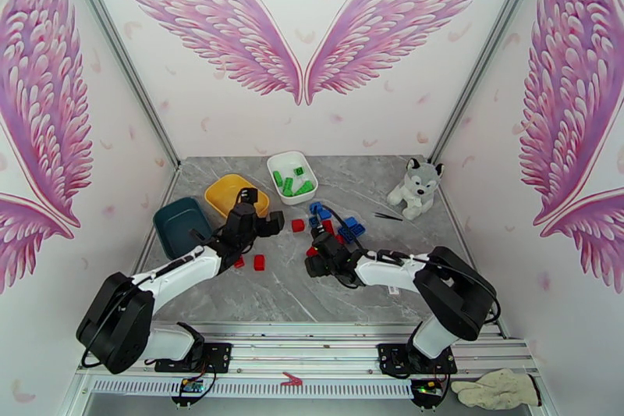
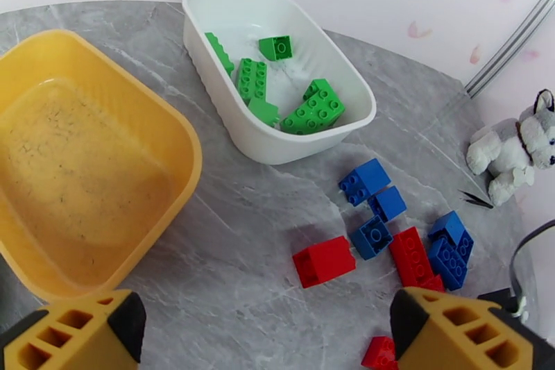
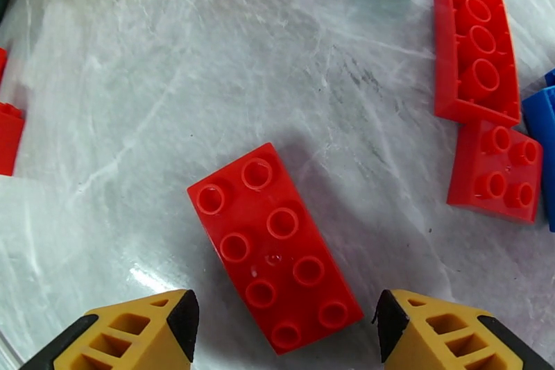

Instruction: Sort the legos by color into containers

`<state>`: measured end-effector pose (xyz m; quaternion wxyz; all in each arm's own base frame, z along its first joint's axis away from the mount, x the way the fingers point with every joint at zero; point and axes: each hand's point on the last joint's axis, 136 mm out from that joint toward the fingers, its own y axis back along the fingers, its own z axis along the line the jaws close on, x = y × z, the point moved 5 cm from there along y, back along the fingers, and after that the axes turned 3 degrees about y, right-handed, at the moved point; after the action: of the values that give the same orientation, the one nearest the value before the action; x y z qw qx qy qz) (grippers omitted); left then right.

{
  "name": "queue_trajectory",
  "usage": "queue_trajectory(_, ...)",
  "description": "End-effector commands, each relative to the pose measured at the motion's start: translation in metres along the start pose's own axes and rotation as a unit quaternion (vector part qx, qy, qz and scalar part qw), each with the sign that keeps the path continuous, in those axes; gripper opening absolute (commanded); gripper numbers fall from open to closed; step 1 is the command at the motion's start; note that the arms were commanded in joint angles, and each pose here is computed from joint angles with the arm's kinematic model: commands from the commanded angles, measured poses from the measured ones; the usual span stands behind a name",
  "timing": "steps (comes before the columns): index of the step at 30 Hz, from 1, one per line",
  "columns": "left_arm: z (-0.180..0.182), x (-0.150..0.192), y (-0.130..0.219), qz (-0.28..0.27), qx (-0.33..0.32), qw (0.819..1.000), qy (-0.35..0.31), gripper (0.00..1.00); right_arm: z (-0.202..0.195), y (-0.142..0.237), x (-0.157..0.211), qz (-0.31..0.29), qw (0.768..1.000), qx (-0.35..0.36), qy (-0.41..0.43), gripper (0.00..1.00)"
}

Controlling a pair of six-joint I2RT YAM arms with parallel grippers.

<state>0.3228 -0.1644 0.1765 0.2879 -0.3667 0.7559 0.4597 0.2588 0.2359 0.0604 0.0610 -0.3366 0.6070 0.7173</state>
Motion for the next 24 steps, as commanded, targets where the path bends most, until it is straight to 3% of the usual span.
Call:
queue_trajectory(1,0.008,0.001,0.012,-0.015,-0.005,1.0,0.023,0.99,-0.005,-0.006,-0.004,0.003,0.999,0.04,0.006,0.74)
queue_trajectory(7,0.019,0.003,0.026,-0.028,-0.014,0.999,0.031,0.99,-0.006,-0.01,-0.014,-0.005,0.998,0.057,0.003,0.7)
queue_trajectory(21,0.034,-0.004,0.023,-0.024,0.008,0.996,0.08,0.99,0.007,-0.011,-0.033,-0.016,1.0,0.022,0.0,0.34)
queue_trajectory(24,0.034,-0.01,0.023,-0.026,0.02,0.995,0.09,0.99,0.013,-0.008,-0.039,-0.024,1.0,0.002,-0.004,0.31)
